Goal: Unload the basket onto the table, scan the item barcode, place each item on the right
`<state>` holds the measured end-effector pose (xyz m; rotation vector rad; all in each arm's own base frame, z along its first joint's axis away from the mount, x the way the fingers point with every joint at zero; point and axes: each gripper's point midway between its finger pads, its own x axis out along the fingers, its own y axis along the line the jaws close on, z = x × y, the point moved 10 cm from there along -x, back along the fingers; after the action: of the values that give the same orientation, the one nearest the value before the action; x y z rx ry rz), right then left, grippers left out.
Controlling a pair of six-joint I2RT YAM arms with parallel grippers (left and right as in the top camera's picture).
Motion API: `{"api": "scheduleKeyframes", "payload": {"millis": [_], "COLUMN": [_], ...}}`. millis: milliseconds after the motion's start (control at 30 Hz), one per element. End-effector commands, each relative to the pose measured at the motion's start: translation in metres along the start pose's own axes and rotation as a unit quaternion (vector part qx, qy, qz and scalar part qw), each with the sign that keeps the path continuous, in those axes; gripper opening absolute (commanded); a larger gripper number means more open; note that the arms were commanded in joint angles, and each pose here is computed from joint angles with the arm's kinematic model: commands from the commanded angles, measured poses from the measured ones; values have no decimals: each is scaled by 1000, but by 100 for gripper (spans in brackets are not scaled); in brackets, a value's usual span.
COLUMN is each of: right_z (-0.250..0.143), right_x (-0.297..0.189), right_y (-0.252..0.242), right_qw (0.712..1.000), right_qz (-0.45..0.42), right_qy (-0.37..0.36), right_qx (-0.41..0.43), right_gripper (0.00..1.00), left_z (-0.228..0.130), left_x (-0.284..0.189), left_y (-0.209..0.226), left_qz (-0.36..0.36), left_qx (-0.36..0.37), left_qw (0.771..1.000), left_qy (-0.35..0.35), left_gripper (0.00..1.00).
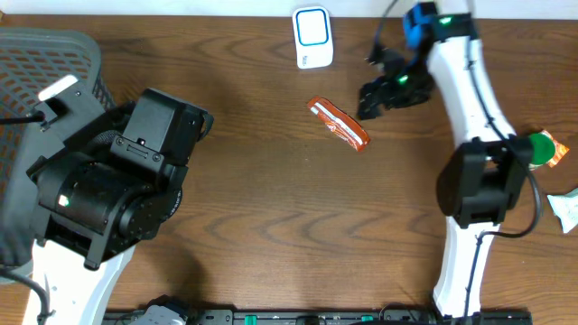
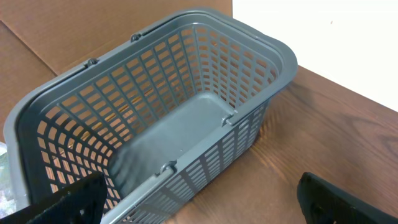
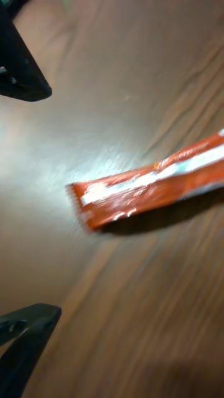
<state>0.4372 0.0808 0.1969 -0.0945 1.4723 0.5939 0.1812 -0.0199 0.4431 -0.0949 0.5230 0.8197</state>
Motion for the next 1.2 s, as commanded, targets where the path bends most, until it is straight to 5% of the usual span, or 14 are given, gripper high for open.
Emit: {"api": "scheduleKeyframes", "payload": {"millis": [0,400,667,900,967,1100,1167], "right_z": [4,28,29,29,29,28,28], "right_x": [26,70,98,117,121,121,121], "right_y": [17,35,38,34,32,32,31], "right_qw": [999,989,990,991,991,991,991], "right_qz": [-6,-92,-83,-81,-80,-80,-83], "right_qy": [-2,-46,-21,-10,-7,-4,-3], "right_qx": [-45,-104,-110,-109,-108,-107,-106], "right_gripper": [99,94,72,69,58,8,1], "left_z": [0,0,0,0,0,0,0], "left_x": [0,0,0,0,0,0,0], "left_y": [4,4,4,4,4,4,4], "left_qz": [10,9,10,10,10,10,10], "left_qx": [5,5,5,5,5,5,5], "left_qw": [1000,1000,1000,1000,1000,1000,1000], "left_qy": [2,2,2,2,2,2,2], "left_gripper": [98,98,98,98,98,98,98]}}
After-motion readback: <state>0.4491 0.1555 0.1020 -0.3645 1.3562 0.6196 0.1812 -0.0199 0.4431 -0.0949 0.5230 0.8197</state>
